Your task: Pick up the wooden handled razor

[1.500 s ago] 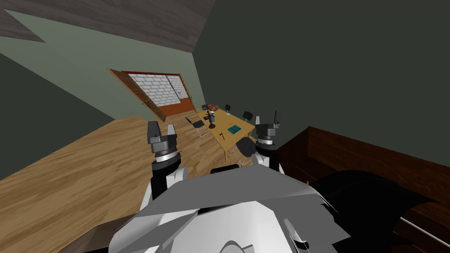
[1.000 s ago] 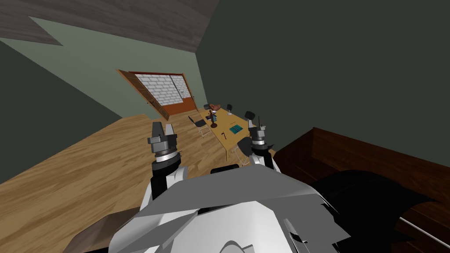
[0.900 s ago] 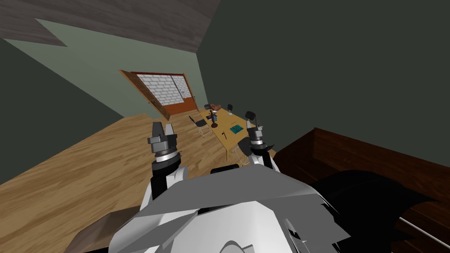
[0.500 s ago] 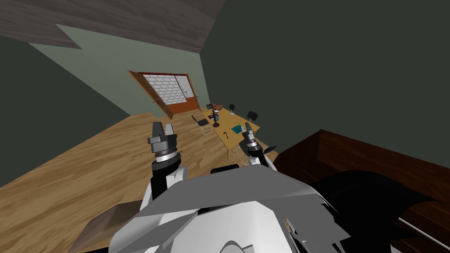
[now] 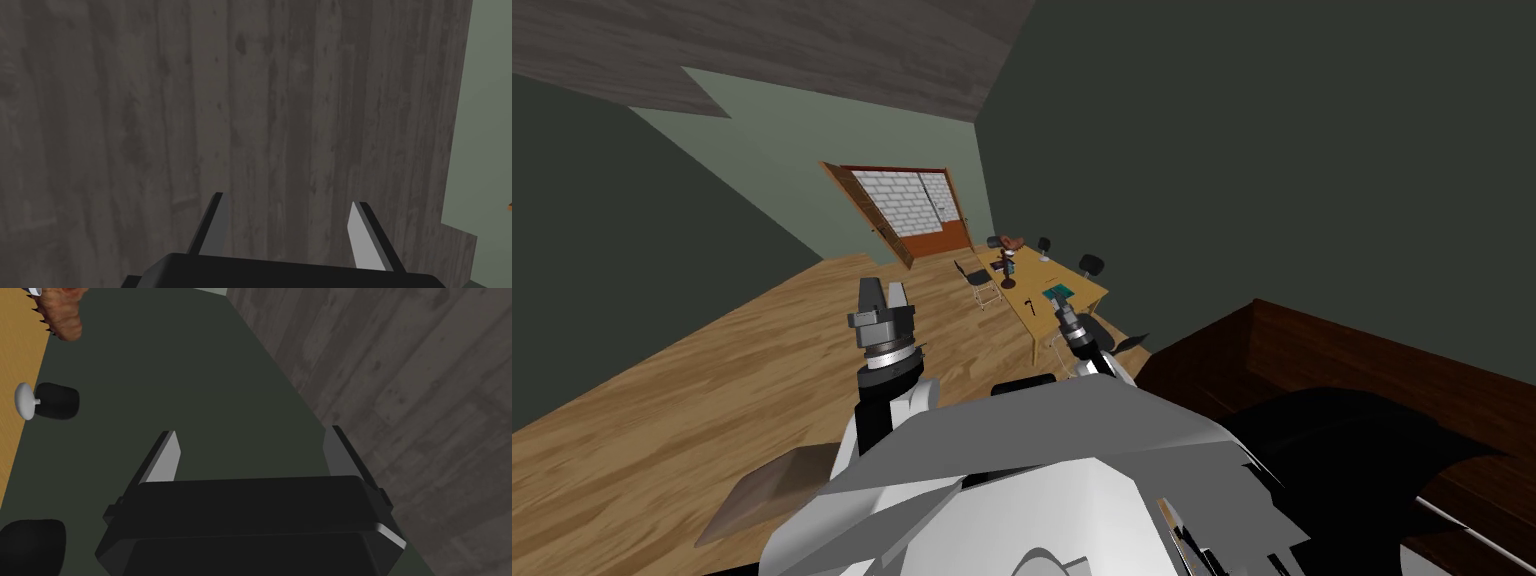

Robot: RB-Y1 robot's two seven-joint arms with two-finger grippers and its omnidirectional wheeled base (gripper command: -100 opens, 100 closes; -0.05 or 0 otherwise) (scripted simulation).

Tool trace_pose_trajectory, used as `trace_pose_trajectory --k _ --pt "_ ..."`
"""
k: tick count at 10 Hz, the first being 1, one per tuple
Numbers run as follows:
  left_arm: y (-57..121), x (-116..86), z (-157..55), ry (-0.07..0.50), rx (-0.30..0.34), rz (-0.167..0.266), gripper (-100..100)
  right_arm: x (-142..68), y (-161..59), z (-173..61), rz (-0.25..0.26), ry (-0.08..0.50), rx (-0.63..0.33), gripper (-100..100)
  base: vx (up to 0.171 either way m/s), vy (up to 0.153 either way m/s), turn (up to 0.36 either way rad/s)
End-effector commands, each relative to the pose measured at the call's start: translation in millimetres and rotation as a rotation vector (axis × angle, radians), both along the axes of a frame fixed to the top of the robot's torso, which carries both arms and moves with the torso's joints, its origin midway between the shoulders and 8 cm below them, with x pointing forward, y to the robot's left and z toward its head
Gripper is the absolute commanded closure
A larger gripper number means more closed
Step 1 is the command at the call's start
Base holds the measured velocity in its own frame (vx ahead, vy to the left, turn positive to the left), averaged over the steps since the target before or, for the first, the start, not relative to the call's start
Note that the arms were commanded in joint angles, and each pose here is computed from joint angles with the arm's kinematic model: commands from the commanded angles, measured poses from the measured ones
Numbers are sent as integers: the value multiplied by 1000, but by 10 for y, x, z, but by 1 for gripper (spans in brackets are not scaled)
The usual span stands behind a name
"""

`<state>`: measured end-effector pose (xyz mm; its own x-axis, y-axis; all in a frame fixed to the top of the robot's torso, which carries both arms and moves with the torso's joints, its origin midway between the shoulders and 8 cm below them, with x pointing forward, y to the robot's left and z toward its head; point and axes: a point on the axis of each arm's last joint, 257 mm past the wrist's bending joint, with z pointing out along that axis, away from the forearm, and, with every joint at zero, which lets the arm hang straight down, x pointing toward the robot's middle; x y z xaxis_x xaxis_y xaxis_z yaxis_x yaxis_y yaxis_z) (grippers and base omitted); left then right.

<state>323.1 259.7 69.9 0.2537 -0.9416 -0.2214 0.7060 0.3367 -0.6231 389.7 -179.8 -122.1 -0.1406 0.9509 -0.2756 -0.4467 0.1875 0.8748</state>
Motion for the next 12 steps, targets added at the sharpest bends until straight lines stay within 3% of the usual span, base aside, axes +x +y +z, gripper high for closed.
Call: trace_pose_trajectory --k 1,4,6,12 --pt "0 0 0 0 0 0 0 35 84 -269 25 51 -60 -100 -9 20 87" --pt "0 0 0 0 0 0 0 61 124 -610 43 116 -119 -100 -7 21 67" --pt "0 0 0 0 0 0 0 75 207 -1044 82 192 -232 -100 4 35 135" --pt "0 0 0 0 0 0 0 44 104 -1881 125 339 -432 -100 14 35 87"
